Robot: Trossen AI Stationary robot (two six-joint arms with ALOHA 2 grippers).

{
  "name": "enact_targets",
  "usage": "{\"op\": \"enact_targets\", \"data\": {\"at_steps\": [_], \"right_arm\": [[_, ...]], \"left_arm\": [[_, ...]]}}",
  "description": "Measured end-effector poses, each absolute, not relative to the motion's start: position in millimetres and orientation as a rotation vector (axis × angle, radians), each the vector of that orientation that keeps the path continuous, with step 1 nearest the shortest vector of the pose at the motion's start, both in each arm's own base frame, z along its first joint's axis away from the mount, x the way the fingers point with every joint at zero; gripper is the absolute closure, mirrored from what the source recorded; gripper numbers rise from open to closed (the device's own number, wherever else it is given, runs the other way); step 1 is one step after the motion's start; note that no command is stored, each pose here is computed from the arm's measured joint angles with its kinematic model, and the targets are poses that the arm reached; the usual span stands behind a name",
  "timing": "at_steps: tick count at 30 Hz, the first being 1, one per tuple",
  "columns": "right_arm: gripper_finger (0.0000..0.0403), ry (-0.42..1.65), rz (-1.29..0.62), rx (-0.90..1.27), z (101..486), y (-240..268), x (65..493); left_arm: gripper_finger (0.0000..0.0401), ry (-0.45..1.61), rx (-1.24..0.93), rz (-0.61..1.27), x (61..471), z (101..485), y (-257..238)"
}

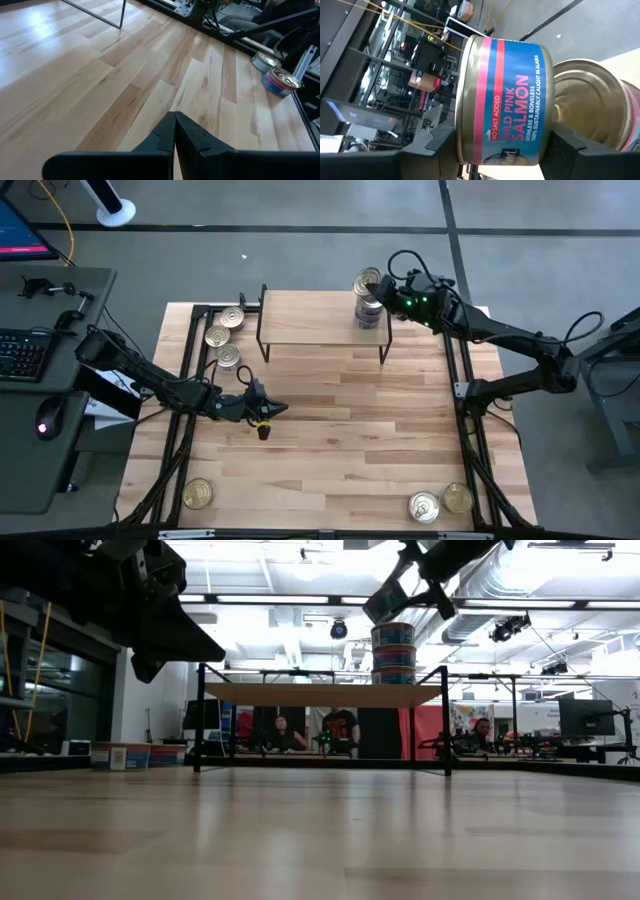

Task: Stack canned seafood by type on shelf
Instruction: Stack the blue tuna can on top of the stacked blue tuna cans on the shelf

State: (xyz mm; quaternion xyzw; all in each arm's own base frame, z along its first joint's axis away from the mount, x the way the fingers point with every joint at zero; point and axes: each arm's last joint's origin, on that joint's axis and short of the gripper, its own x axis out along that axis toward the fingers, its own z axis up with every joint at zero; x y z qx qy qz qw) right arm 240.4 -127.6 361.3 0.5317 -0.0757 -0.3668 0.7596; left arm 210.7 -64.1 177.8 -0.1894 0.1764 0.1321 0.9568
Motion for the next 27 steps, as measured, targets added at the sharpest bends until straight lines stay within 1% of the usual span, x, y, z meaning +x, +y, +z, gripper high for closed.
{"op": "enact_targets", "data": {"at_steps": [10,17,27], "right_arm": [[0.0199,-0.201,-0.831,1.209,359.7,-128.5,240.9],[0.0199,-0.181,-0.856,1.149,358.6,-129.1,240.6],[0.0199,-0.237,-0.899,1.191,358.5,-130.1,239.5]], "left_arm": [[0.0401,0.374,-0.376,0.273,210.0,176.3,-63.9],[0.0401,0.388,-0.368,0.277,209.3,174.9,-63.6],[0.0401,0.387,-0.369,0.276,209.3,175.0,-63.6]]}}
